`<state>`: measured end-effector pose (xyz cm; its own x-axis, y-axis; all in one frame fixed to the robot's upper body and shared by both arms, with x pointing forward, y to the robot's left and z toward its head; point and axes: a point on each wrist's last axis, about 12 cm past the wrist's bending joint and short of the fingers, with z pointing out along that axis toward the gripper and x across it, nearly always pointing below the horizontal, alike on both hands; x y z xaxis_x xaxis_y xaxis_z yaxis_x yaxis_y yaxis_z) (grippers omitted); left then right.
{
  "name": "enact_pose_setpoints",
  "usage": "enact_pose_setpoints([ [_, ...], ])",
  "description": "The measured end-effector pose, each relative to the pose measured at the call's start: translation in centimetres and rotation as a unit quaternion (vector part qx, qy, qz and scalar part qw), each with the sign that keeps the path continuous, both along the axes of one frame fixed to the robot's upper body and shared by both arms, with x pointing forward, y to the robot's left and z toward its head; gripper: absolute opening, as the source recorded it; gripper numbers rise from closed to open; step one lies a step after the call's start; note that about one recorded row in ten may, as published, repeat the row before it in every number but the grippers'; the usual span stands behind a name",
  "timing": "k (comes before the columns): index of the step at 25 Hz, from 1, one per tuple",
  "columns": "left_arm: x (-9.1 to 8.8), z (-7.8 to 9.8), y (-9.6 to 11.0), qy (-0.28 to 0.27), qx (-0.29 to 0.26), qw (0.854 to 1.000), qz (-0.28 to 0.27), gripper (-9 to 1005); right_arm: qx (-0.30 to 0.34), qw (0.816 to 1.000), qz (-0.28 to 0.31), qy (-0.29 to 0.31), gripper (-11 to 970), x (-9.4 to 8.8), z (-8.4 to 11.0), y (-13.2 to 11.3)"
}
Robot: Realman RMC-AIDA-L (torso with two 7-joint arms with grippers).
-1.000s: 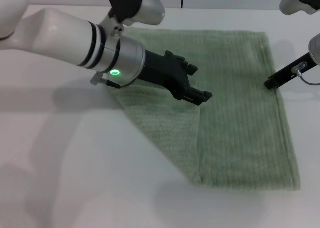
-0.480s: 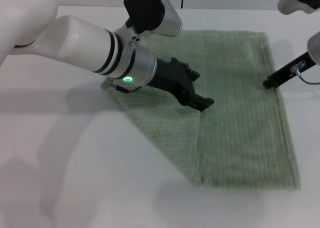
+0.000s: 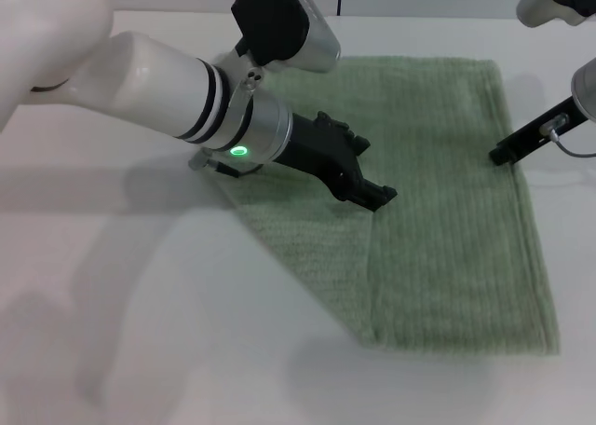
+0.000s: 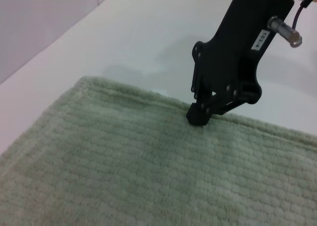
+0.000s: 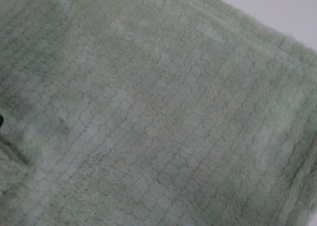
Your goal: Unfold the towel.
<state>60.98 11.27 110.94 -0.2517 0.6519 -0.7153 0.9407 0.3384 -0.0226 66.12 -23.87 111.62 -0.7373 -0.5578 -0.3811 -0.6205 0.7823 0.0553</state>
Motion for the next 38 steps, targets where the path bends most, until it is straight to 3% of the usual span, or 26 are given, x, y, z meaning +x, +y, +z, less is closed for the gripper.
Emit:
enact_pose_setpoints([
  [17, -0.3, -1.0, -1.7, -0.02, 0.027, 0.999, -0.004, 737, -0.002, 1.0, 0.005, -0.001, -1, 0.1, 0.1, 0.2],
  [38, -0.2, -1.8, -2.0, -0.021, 0.042, 0.999, 0.005, 731, -0.002, 1.0, 0.006, 0.001, 0, 0.1, 0.0, 0.2],
])
